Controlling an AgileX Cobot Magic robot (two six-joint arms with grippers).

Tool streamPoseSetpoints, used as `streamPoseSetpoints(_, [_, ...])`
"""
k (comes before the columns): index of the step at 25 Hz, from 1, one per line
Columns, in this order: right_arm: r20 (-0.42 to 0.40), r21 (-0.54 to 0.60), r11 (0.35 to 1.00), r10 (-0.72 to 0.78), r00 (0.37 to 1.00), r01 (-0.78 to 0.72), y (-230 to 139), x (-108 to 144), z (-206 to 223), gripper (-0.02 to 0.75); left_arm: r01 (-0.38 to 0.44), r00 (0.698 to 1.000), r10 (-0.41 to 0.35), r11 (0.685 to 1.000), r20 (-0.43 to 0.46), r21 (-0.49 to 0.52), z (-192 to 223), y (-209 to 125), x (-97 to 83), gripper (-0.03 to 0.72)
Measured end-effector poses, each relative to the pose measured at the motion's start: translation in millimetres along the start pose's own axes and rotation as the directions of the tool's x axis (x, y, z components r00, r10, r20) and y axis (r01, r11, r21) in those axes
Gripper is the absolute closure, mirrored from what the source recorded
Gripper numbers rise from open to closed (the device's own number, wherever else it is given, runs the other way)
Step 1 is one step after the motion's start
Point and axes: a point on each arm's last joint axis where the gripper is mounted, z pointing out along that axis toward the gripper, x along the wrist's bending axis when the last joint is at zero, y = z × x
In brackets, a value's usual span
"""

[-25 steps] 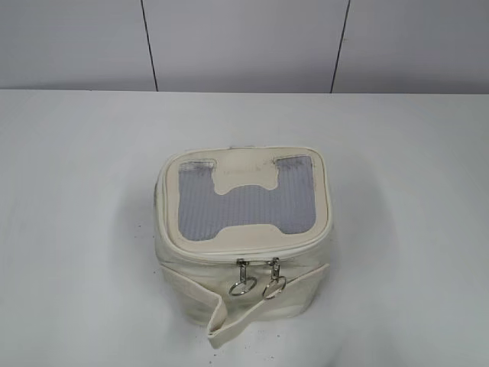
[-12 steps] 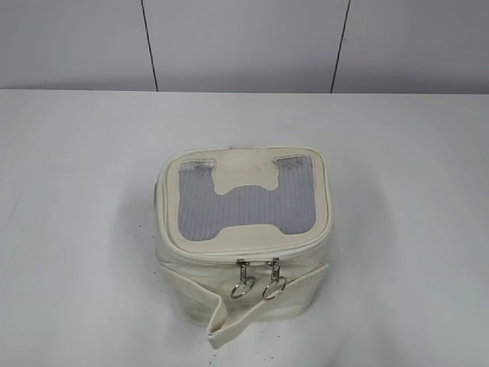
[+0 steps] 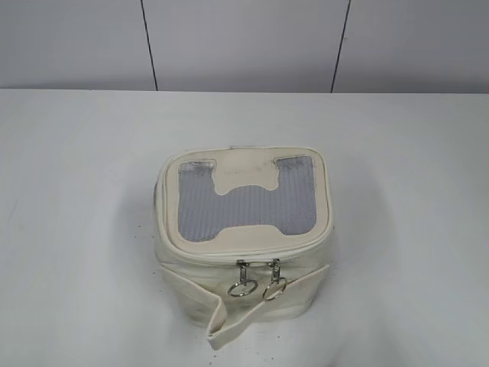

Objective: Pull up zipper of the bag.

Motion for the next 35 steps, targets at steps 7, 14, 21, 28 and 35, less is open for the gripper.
streamPoseSetpoints(7, [0.072,0.0,0.999,0.04,0.997,-0.04,0.5,0.4,0.8,0.146,0.026,0.998,-0.026,1.0,-0.055,0.002,-0.1,0.0,-0.5,0.286])
streamPoseSetpoints(14, [0.201,-0.008,0.994,0.108,0.974,-0.109,1.4,0.6,2.2,0.148,0.121,0.956,-0.121,0.992,-0.265,-0.016,-1.8,-0.7,-3.0,0.294])
streamPoseSetpoints(21, [0.193,-0.028,0.994,0.106,0.975,-0.103,0.3,1.9,-0.2,0.15,0.131,0.95,-0.13,0.991,-0.284,-0.017,-1.8,-0.7,-3.3,0.306])
streamPoseSetpoints(28, [0.192,-0.028,0.994,0.107,0.976,-0.103,0.3,2.0,-0.2,0.15,0.131,0.95,-0.131,0.991,-0.285,-0.018,-1.8,-0.7,-3.3,0.316])
streamPoseSetpoints(35, [0.19,-0.029,0.994,0.108,0.976,-0.104,0.3,2.2,-0.1,0.15,0.132,0.949,-0.131,0.991,-0.286,-0.018,-1.8,-0.7,-3.4,0.327])
